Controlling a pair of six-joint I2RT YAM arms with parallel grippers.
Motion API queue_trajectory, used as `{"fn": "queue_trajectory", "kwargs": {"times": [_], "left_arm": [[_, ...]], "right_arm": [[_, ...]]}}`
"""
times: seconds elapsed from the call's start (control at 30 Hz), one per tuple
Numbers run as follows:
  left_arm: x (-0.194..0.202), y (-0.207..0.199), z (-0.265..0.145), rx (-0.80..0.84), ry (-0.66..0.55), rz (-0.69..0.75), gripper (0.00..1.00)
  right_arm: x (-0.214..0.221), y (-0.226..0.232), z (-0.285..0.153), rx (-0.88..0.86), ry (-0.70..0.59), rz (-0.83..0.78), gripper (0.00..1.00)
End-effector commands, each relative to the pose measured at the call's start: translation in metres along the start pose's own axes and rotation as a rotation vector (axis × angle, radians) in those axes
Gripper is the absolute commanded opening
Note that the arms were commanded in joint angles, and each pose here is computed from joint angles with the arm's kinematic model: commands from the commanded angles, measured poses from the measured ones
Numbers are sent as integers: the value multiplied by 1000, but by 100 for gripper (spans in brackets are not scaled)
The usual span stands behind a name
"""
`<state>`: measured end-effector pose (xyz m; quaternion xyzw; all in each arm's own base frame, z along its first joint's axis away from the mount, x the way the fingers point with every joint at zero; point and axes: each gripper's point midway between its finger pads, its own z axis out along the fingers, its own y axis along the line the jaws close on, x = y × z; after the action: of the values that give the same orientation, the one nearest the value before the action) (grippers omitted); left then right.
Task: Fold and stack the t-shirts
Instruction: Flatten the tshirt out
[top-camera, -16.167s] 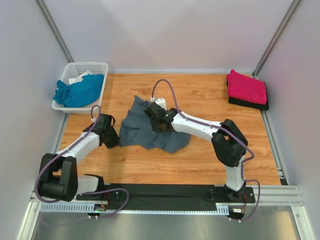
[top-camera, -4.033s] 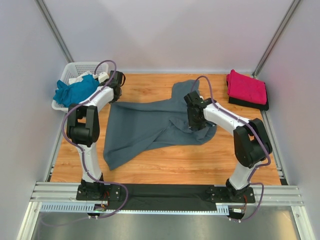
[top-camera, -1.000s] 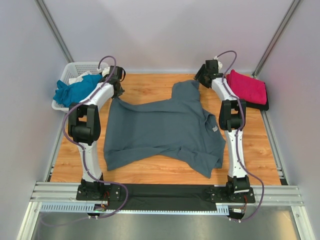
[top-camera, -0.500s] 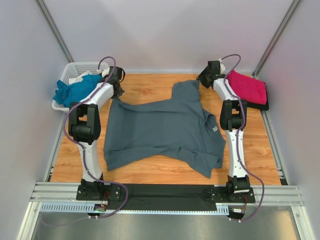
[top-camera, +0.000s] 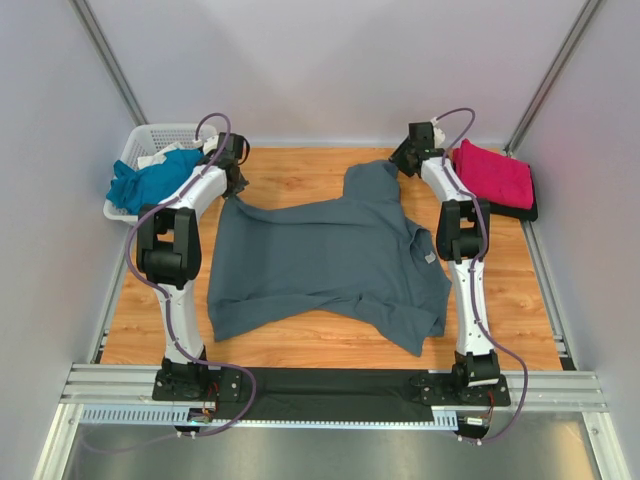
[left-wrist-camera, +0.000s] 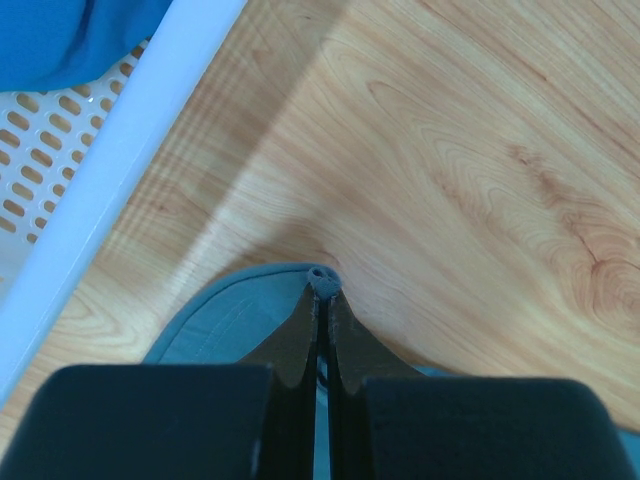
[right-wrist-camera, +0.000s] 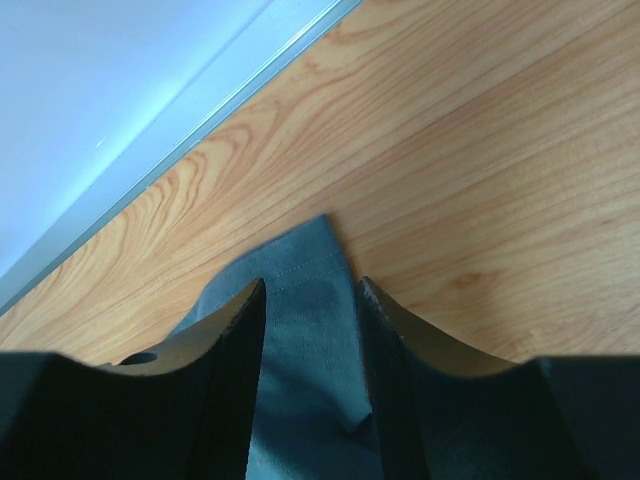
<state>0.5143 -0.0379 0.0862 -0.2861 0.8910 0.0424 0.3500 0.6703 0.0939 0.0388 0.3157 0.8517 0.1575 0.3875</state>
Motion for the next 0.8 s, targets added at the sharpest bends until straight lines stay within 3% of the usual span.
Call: {"fn": "queue_trajectory", "kwargs": {"times": [0.0,0.33,0.43,0.53,0.77], "left_arm": [[-15,-6,-4,25,-25,-41,0],[-16,-6,-2,37,-23,-54,0],[-15,-6,-1,40,-18,-58,0],[-16,-5,-1,41,-19,-62,0],[-22,-3,-4,58,-29,-62,0]], "right_arm": [[18,-17,7,78,27,-23,44],[17,-17,4,100,17,-46,27],[17,-12,4,88,15,-60,10],[15,-7,3,73,10,-79,0],[-24,29,-32,-29,-75,-159,0]]}}
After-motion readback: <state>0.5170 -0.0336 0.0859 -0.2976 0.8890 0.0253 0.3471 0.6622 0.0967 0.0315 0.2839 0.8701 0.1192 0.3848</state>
